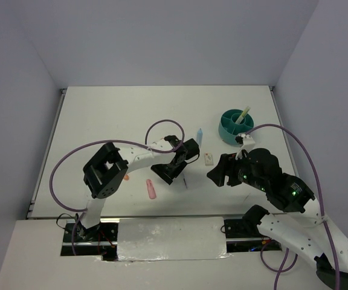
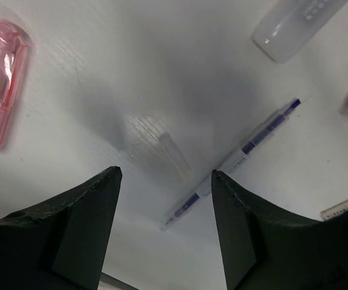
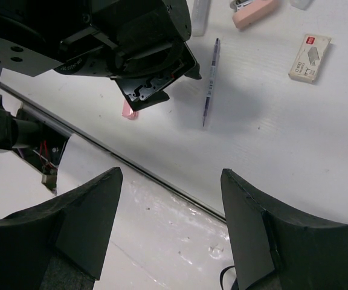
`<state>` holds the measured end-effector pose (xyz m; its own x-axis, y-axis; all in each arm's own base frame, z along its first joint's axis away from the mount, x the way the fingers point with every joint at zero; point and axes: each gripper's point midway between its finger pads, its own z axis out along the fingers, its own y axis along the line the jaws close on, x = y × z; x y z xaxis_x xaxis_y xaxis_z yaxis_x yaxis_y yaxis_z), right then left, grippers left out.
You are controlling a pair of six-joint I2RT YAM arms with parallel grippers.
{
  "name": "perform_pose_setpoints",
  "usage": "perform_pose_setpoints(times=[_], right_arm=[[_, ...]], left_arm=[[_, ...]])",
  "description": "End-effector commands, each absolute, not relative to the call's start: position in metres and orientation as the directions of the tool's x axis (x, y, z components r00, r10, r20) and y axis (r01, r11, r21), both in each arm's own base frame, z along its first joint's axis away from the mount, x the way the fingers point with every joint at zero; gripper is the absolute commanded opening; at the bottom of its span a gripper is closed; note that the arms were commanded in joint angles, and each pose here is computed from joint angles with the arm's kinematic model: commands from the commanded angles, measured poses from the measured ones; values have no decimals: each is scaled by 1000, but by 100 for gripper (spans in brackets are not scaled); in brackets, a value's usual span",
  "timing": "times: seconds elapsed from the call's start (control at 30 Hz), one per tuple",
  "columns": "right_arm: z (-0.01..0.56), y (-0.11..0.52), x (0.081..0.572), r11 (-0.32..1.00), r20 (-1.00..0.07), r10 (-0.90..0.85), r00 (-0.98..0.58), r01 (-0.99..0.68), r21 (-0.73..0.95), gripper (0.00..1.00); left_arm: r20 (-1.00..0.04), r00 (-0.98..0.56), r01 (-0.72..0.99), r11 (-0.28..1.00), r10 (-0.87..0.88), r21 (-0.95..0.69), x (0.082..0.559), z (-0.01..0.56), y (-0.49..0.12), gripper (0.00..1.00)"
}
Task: Sort the stationery into containers
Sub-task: Pick up the pen cap from the center of the board.
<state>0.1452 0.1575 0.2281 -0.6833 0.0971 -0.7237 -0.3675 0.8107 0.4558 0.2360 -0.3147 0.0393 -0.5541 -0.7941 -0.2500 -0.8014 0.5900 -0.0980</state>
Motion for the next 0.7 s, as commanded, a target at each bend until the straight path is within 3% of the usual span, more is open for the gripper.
perform_pose_setpoints(times=[0.0,0.47,0.57,0.67], right_arm=[[244,159,142,791,-751,87,-654,-413,452,74],[242,160,143,788,-753,77,-654,-423,448,74],[241,160,143,789,-753,78,-653,-422,447,74],[241,160,144,791,-756,79,-649,-421,444,74]], left_arm=[[-229,-459,-866,490,-858,-99,235,29,-316,73],[-234,-470,-869,492,-851,-44,225,6,-309,63],[-237,-474,-868,495,-848,-36,224,4,-308,59],[-235,-480,-867,497,-845,-19,221,0,-306,47]])
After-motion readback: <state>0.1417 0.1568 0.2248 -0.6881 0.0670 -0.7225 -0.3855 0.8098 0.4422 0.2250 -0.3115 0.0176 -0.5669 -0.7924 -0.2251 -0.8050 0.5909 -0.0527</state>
